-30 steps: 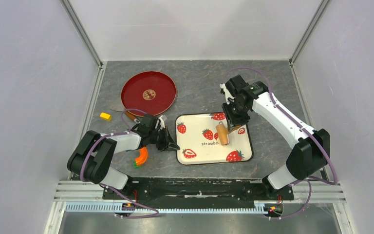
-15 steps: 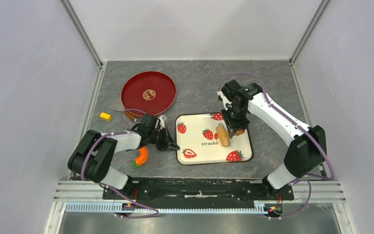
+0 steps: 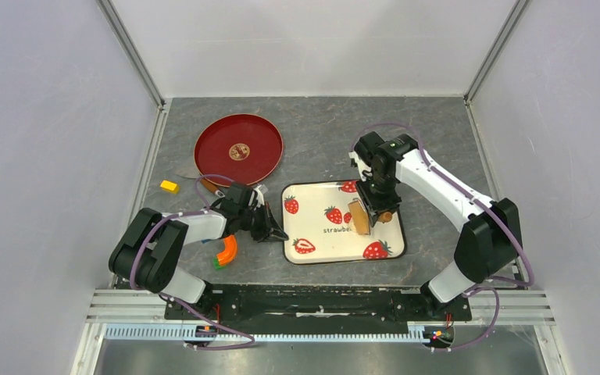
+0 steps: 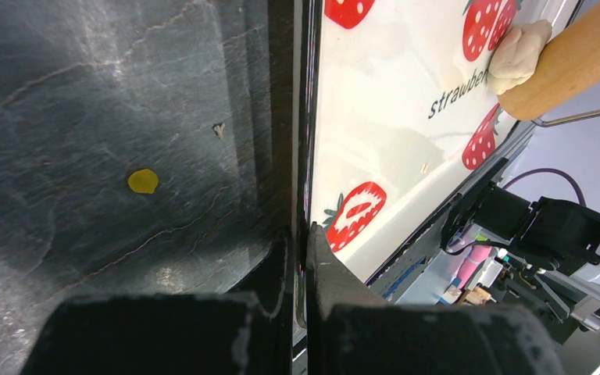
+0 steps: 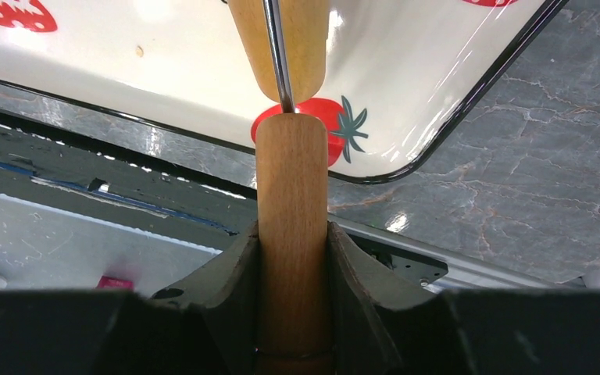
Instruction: Roll out the dumpling wrappers from the dough
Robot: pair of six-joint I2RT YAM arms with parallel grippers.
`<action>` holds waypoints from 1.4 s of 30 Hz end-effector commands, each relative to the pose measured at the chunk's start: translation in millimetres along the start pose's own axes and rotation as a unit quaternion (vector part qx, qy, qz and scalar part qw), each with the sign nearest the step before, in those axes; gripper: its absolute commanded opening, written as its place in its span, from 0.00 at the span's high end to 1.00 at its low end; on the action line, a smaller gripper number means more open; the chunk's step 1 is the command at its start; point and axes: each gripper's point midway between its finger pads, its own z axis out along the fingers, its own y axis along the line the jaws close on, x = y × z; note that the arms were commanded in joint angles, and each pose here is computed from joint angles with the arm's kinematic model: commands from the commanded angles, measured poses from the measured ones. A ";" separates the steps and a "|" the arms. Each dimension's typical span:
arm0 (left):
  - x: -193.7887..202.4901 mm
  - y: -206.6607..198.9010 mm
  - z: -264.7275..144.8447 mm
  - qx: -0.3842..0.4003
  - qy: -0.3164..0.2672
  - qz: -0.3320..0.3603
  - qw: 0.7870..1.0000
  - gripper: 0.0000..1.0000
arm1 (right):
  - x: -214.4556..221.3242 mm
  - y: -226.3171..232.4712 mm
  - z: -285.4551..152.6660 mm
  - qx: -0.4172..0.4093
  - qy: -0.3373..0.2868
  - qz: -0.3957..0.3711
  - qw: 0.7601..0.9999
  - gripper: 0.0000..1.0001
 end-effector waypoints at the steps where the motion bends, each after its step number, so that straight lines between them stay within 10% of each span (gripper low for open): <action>1: 20.7 52.5 2.7 -0.108 0.011 -0.016 0.994 0.98 | -43.8 10.9 -21.9 -0.025 -0.114 0.003 0.993 1.00; 11: -4.3 10.2 -31.5 -0.096 -0.048 0.046 0.993 0.51 | -55.6 31.0 -56.6 -0.077 -0.167 0.002 0.983 1.00; 21: -26.4 -89.3 -85.8 0.058 -0.165 0.149 0.973 0.44 | -54.6 70.0 -72.7 -0.147 -0.191 -0.013 0.970 1.00; 42: 14.2 -166.3 -71.1 0.156 -0.145 0.289 0.933 0.46 | -34.2 167.4 -74.2 -0.282 -0.185 -0.063 0.939 1.00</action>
